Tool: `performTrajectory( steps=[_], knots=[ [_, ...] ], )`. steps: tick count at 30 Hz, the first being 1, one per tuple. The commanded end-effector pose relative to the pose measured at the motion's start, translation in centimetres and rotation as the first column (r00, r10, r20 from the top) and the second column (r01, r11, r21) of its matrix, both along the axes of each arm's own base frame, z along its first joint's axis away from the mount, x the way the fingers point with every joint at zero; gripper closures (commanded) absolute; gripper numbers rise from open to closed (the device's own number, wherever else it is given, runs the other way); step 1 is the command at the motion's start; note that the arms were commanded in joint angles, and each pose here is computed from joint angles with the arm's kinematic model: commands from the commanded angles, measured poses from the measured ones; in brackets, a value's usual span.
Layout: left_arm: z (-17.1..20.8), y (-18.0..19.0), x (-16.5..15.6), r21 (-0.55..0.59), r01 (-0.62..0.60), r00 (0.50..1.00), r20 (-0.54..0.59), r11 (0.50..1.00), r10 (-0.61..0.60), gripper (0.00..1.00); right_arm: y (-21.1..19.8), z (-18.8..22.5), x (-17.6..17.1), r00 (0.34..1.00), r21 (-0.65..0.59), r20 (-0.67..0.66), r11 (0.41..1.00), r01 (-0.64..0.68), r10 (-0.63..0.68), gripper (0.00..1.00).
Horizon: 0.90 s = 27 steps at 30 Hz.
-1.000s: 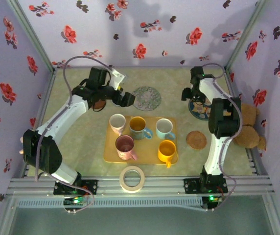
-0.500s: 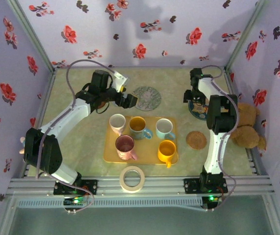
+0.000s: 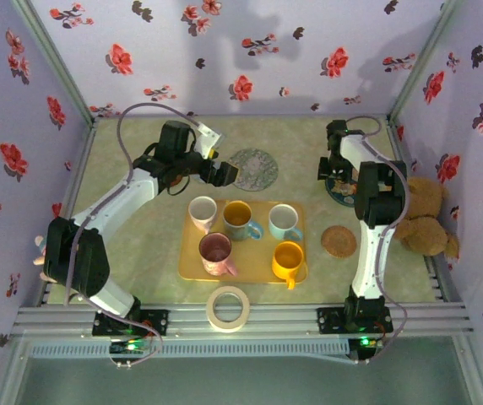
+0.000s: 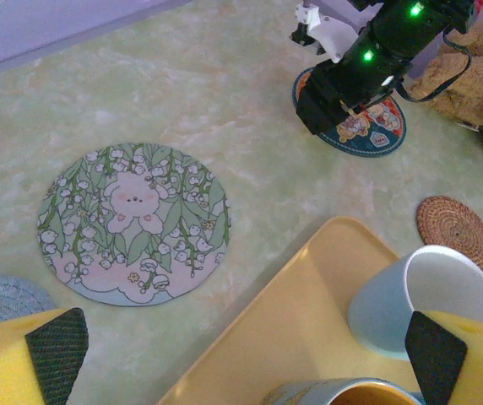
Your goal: Place the cup by the coaster
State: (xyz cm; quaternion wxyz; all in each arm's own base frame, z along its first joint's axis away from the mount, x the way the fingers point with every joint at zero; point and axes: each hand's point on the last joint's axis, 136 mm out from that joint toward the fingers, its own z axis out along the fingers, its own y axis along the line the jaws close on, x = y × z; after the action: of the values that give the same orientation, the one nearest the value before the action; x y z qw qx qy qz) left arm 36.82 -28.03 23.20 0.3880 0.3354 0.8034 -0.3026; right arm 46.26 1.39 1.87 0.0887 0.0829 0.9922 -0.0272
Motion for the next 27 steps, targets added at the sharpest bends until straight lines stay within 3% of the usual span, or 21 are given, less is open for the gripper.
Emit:
performTrajectory(
  steps=[1,15,27],
  knots=[
    [0.7,-0.7,0.1,-0.016,0.025,1.000,0.019,1.000,-0.025,0.01,-1.3,-2.0,-1.9,0.995,-0.047,-0.099,0.999,0.012,-0.017,0.52],
    [0.5,-0.8,0.6,-0.006,0.012,1.000,0.012,1.000,-0.012,0.01,-0.4,-1.4,-1.8,0.997,0.008,-0.073,1.000,0.016,-0.015,0.98],
    [0.6,-0.5,0.9,0.010,-0.006,1.000,0.020,1.000,0.006,0.01,0.5,-0.2,-1.3,0.999,0.060,-0.038,0.998,0.015,-0.012,1.00]
  ],
)
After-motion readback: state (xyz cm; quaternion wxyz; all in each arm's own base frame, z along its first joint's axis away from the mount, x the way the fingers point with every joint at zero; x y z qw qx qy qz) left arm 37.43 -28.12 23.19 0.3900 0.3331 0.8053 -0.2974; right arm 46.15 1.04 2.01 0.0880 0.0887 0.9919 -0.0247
